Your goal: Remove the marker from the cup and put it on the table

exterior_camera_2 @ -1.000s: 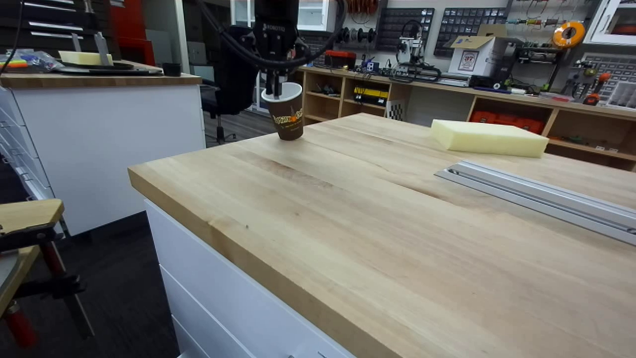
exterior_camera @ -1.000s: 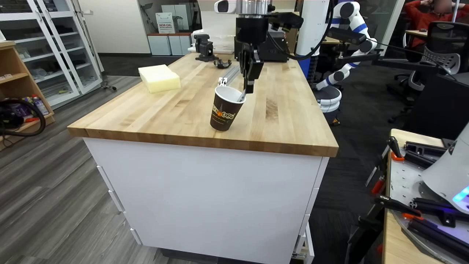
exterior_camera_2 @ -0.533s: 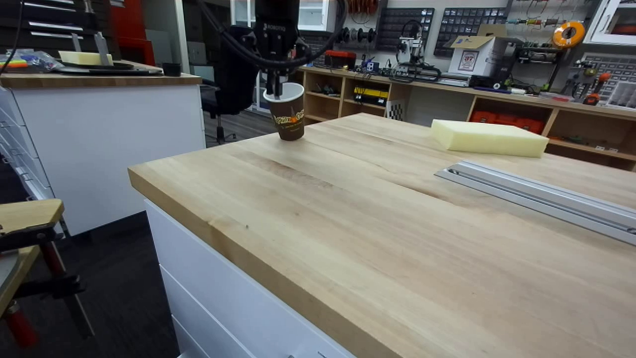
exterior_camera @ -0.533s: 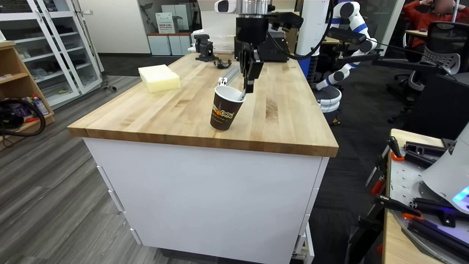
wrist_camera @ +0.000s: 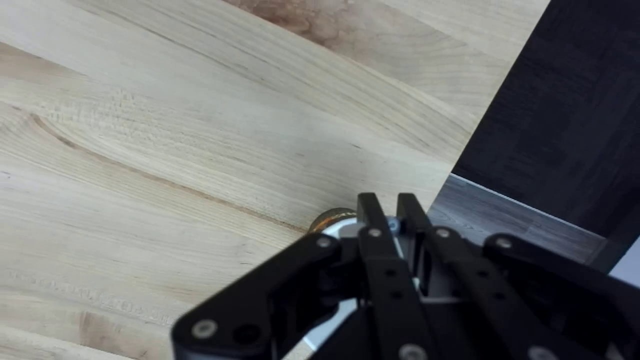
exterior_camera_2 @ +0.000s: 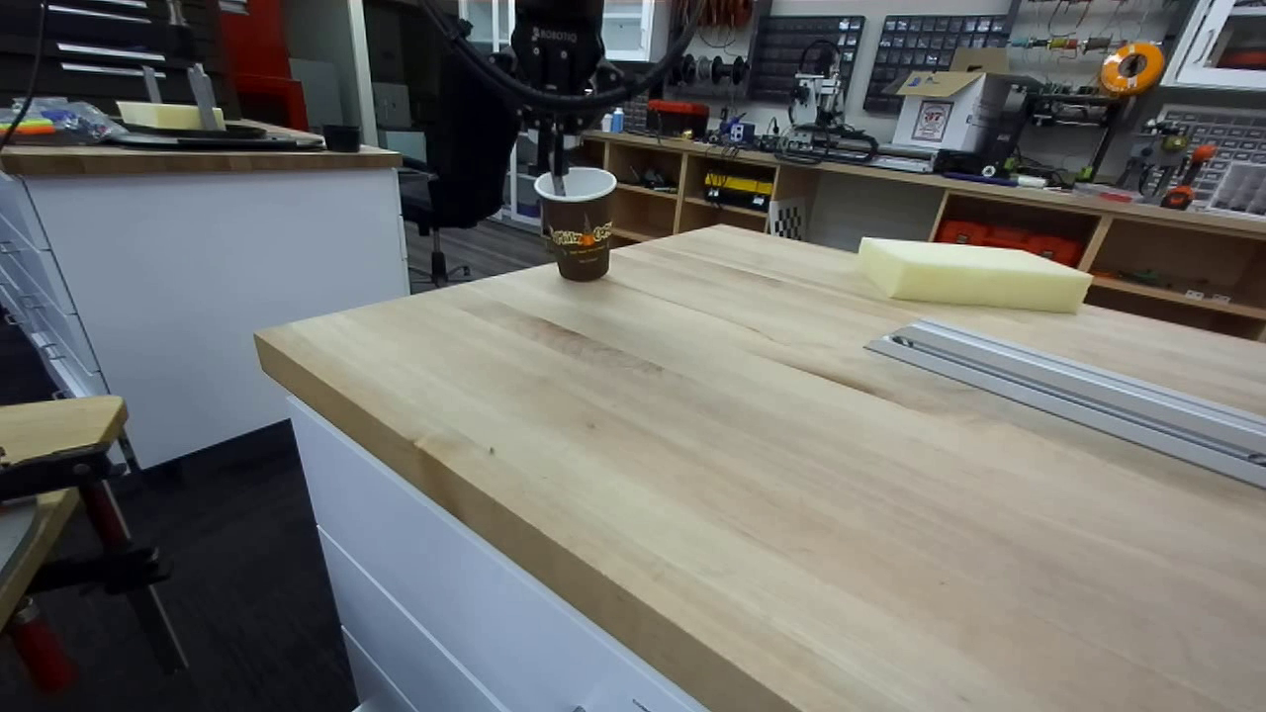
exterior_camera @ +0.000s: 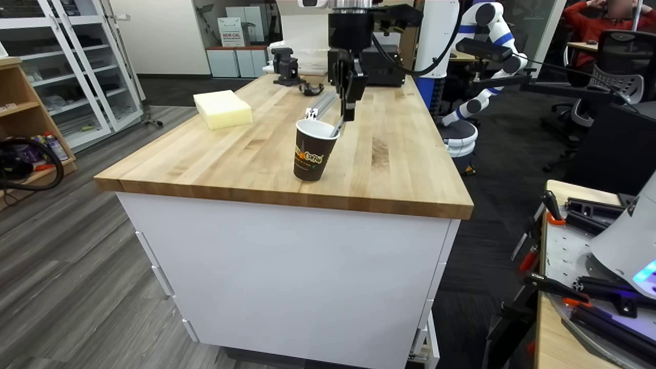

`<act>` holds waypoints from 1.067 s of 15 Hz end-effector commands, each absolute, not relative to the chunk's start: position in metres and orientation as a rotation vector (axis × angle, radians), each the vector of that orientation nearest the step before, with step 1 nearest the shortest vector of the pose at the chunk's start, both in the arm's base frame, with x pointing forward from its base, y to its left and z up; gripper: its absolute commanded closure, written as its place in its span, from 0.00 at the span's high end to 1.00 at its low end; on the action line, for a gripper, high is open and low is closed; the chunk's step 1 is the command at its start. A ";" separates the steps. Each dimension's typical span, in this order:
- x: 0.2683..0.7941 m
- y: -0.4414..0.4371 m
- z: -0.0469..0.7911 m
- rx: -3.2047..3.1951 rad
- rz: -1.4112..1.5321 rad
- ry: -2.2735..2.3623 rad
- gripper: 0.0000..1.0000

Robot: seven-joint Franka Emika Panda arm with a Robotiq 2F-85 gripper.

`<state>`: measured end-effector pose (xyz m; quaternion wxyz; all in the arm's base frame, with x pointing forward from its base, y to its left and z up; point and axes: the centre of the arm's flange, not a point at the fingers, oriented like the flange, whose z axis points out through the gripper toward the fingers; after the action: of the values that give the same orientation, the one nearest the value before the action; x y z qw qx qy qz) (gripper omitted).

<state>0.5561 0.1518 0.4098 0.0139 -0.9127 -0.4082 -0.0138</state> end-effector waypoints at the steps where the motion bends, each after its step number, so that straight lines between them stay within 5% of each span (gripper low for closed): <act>1: 0.562 0.145 0.433 -2.848 0.027 -1.325 0.06; 16: 0.581 0.102 0.527 -2.973 -0.282 -1.175 0.06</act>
<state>0.5827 0.1273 0.5015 -0.0161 -0.9116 -0.4078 -0.0501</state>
